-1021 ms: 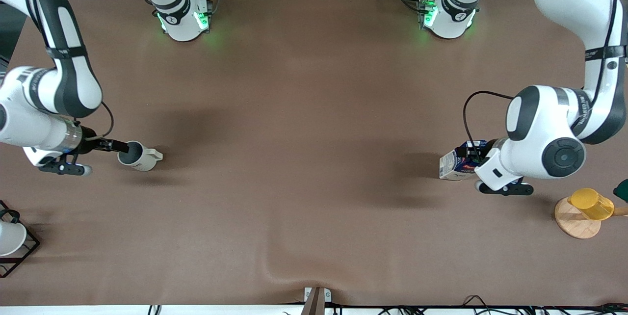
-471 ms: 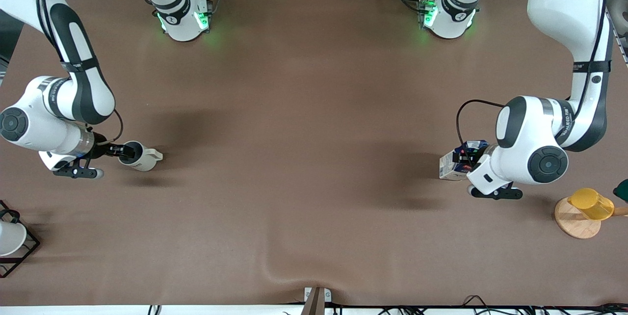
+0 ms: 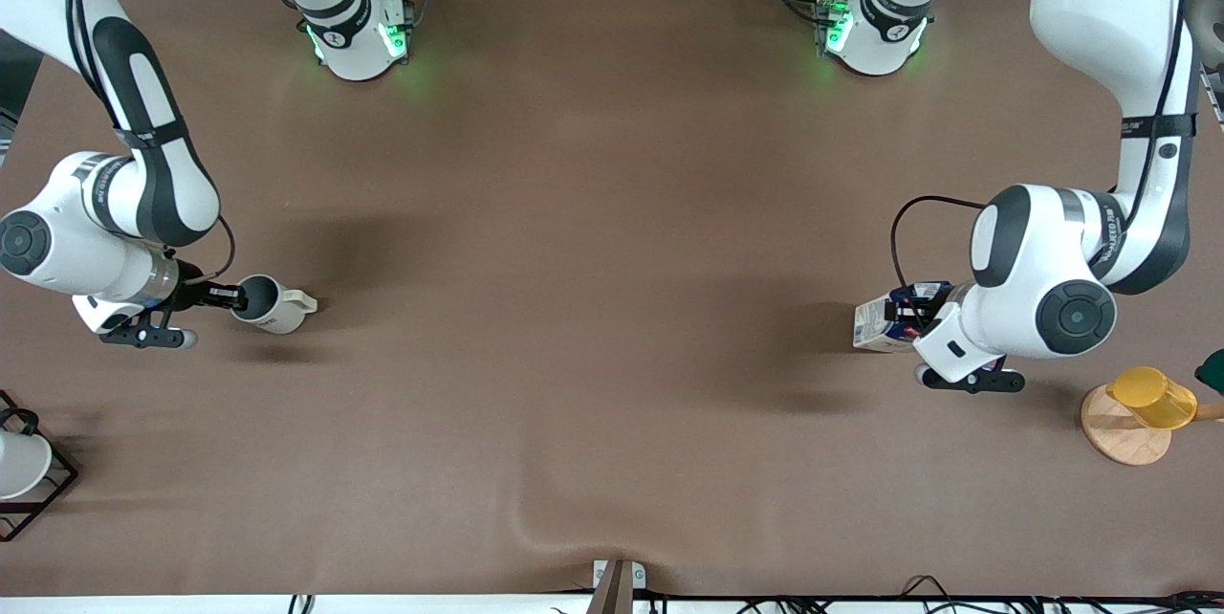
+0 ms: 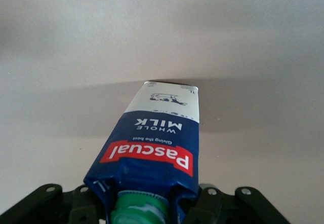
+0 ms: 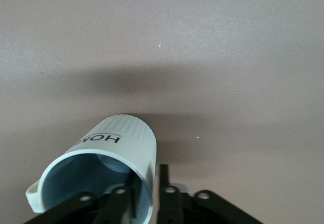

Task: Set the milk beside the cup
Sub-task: 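Close the left gripper on the milk carton while the right gripper grips the mug, then slide the mug with the right gripper while the left gripper lifts the carton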

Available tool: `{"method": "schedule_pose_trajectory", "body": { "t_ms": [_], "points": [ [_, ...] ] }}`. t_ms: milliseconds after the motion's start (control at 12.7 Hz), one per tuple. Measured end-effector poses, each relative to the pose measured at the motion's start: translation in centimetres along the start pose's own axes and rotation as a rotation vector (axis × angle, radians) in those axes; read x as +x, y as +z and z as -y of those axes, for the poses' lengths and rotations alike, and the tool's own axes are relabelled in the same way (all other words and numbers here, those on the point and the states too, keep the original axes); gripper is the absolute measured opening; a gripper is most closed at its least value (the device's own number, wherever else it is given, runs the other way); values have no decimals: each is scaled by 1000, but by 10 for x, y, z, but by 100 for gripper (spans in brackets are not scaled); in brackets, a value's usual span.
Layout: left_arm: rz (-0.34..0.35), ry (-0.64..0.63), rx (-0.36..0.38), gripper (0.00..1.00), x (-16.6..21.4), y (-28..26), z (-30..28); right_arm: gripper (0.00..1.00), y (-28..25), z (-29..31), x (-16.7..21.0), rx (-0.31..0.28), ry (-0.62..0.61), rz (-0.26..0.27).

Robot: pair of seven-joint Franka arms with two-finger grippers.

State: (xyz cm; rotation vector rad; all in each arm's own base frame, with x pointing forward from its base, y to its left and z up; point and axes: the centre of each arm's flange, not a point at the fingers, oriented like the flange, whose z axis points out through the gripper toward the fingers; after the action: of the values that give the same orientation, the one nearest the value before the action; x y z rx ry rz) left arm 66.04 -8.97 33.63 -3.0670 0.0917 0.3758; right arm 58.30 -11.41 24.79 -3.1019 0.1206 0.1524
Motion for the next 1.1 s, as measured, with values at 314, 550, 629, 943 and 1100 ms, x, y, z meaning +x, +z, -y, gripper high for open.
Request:
{"method": "schedule_pose_trajectory", "body": {
  "t_ms": [314,550,629,943,1100],
  "points": [
    [-84,0,-2,30,-15,-54,0,4,-6,25,1,56,31,59],
    [-111,2,-5,30,-22,-71,-8,4,-58,99,7,77,146,149],
    [-113,-8,-7,30,-23,-72,-11,4,-80,131,7,73,188,156],
    [-129,-54,-25,30,-27,-81,-38,4,-117,268,-6,106,384,153],
    [-132,-77,-39,30,-32,-85,-65,4,-118,334,-13,124,480,157]
  ]
}}
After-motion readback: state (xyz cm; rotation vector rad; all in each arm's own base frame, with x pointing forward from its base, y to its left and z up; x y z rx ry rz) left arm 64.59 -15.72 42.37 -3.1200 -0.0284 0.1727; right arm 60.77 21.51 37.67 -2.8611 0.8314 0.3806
